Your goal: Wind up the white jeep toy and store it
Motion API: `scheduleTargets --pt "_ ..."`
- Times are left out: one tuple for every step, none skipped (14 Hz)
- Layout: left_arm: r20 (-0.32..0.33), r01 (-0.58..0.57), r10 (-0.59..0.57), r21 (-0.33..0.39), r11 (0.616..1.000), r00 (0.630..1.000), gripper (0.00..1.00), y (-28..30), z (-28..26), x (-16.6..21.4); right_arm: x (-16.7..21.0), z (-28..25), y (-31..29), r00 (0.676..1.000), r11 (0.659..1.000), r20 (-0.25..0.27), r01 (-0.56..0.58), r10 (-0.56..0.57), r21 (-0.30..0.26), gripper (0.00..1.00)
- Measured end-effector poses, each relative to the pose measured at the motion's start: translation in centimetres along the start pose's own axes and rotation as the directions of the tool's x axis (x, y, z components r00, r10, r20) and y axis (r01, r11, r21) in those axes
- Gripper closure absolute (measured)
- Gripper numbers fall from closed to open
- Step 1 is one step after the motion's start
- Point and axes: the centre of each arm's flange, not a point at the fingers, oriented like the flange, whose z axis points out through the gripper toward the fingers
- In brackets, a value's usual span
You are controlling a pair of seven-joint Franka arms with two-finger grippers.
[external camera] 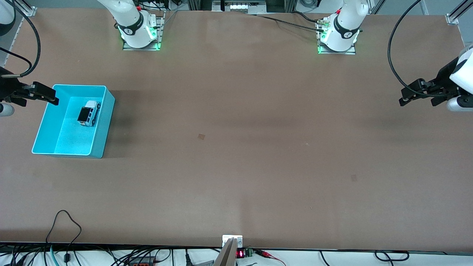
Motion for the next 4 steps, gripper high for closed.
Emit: scheduleTargets --pt "0.0 0.0 0.0 0.0 1.0 1.0 0.0 -0.02 0.0 0.0 0.0 0.02 0.03 1.0 1.0 0.0 -0.001 0.001 0.0 0.0" --pt "0.0 0.0 0.0 0.0 1.0 1.0 0.0 -0.03 0.0 0.0 0.0 0.05 0.07 1.0 1.0 0.001 -0.001 0.001 0.0 0.0" --pt "0.0 0.001 -0.001 0.0 1.0 1.0 0.0 -0.03 0.0 0.0 0.0 0.12 0.1 1.0 1.0 0.003 -0.002 0.002 0.0 0.0" --pt "0.0 0.001 -0.001 0.0 1.0 1.0 0.0 -0.03 0.0 0.0 0.01 0.19 0.1 1.0 1.0 0.005 -0.002 0.002 0.0 0.0"
